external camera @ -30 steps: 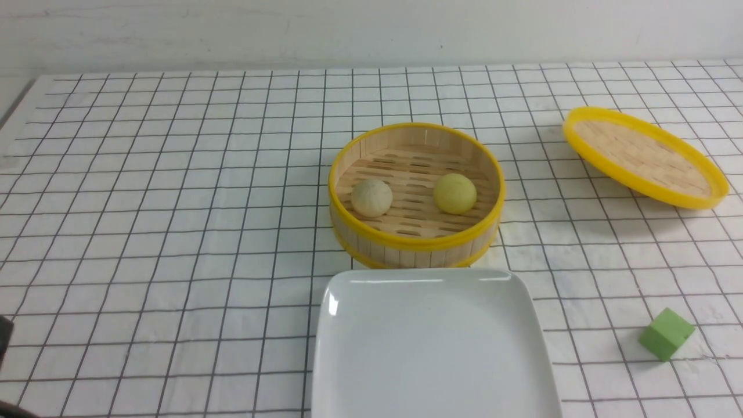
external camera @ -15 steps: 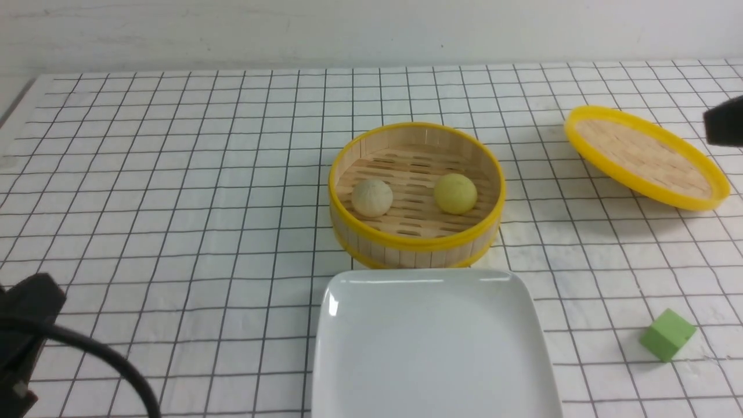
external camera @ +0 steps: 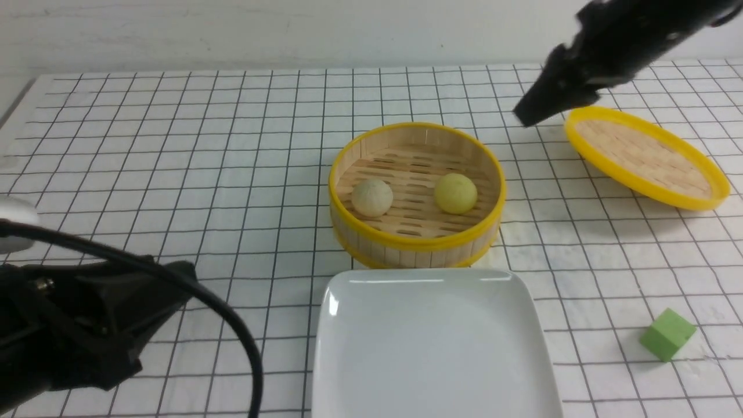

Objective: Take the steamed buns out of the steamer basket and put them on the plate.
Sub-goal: Use the right arm to grab the steamed stuffed bun that is closest to it, then use the right arm to put the steamed stuffed bun into the plate, then use the left arm to grab the steamed stuffed bun that is closest to it

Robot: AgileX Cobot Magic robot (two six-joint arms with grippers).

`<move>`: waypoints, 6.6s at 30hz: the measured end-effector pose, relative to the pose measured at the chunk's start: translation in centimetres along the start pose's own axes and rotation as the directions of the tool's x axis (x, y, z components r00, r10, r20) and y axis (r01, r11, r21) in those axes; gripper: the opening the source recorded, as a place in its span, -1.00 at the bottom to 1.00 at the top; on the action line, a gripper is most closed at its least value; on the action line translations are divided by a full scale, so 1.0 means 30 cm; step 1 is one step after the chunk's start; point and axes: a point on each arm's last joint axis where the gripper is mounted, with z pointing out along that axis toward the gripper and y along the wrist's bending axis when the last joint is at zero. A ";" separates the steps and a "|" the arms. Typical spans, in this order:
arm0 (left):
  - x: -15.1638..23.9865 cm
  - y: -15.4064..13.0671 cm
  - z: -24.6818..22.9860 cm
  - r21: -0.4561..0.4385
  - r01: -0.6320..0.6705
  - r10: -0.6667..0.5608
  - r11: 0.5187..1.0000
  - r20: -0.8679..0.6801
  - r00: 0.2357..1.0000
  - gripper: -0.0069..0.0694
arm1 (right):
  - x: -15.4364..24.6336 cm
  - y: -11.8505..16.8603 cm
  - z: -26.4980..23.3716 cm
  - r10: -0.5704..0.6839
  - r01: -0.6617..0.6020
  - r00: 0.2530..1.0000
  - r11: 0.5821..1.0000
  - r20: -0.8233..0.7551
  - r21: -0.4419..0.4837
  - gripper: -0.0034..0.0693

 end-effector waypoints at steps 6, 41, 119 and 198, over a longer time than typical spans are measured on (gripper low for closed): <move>0.000 0.018 0.027 0.003 -0.033 0.033 0.999 -0.025 0.999 0.17 | -0.046 -0.042 0.248 -0.025 0.030 0.993 0.999 -0.119 0.042 0.06; -0.009 0.031 0.027 -0.039 -0.049 0.049 0.998 0.004 0.999 0.17 | -0.003 -0.086 0.482 -0.074 0.100 0.959 0.992 -0.274 0.081 -0.66; -0.011 0.032 0.027 -0.043 -0.041 0.042 0.998 0.013 0.999 0.17 | 0.335 0.339 0.322 -0.004 0.060 0.960 0.979 -0.279 0.193 0.45; -0.129 0.038 1.132 0.170 -0.495 0.521 0.852 -0.358 0.775 0.07 | 0.587 0.603 -0.635 0.028 -0.092 0.989 0.890 0.146 0.447 0.48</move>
